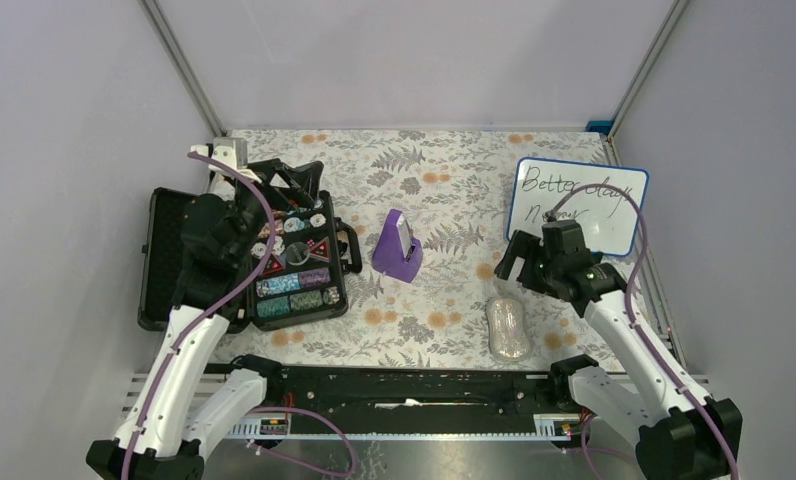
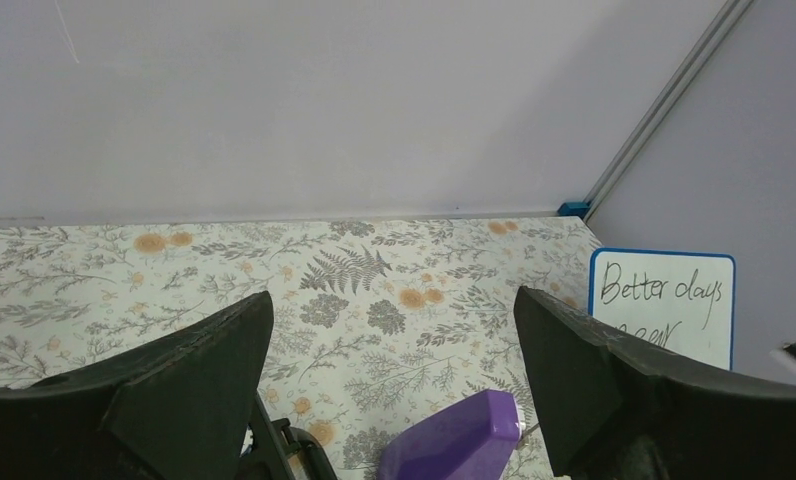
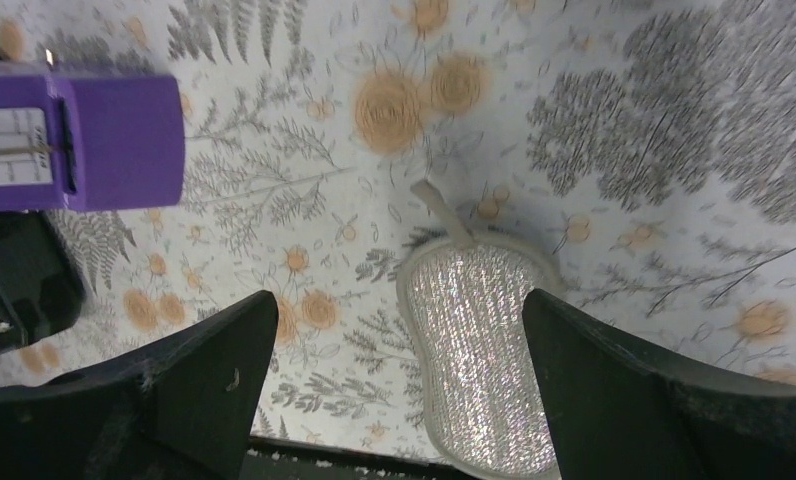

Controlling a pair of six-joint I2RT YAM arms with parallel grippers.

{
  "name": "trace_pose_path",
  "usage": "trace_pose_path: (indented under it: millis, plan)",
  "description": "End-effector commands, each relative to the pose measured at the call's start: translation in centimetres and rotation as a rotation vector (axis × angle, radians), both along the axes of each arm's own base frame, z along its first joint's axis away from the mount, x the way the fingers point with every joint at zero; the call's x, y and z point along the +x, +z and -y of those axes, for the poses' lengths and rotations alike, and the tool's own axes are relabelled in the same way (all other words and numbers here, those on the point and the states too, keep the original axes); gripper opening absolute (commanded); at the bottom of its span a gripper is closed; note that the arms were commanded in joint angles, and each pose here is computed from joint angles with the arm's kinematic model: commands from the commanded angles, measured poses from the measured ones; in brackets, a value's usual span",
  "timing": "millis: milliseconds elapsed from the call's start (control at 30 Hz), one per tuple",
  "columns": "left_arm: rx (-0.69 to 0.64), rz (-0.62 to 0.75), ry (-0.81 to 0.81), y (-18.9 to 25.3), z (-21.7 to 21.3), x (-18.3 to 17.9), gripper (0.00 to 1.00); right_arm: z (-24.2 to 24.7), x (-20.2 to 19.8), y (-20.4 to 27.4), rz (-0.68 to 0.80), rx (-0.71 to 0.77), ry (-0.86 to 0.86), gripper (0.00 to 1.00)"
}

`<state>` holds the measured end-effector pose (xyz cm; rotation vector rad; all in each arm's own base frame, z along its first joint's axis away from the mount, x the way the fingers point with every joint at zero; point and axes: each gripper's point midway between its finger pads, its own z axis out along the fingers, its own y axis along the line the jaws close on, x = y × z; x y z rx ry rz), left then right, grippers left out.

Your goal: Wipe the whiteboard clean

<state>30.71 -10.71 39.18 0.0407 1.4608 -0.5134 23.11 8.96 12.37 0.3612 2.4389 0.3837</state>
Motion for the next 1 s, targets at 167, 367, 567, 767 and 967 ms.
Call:
trace_pose_path:
  millis: [167, 367, 567, 767, 967]
  plan:
    - [-0.039, 0.062, -0.063, 1.8, 0.9, -1.2, 0.99, -0.2, -3.3, -3.4, -0.179, 0.08, -0.112, 0.99]
    - [-0.039, 0.058, -0.072, 1.7, 1.2, -1.2, 0.99, 1.5, -4.7, -5.2, -0.279, -0.012, -0.167, 0.99]
    - [-0.038, 0.05, -0.07, 1.4, 1.2, -1.1, 0.99, -1.4, -6.5, -7.3, -0.431, 0.072, 0.004, 0.99]
    - [-0.04, 0.048, -0.081, 1.4, 1.6, -1.1, 0.99, -2.4, -7.0, -9.2, -0.472, 0.074, 0.031, 0.99]
    - [-0.042, 0.046, -0.084, 1.4, 1.7, -1.2, 0.99, -4.9, -6.0, -10.0, -0.447, 0.085, 0.064, 0.97]
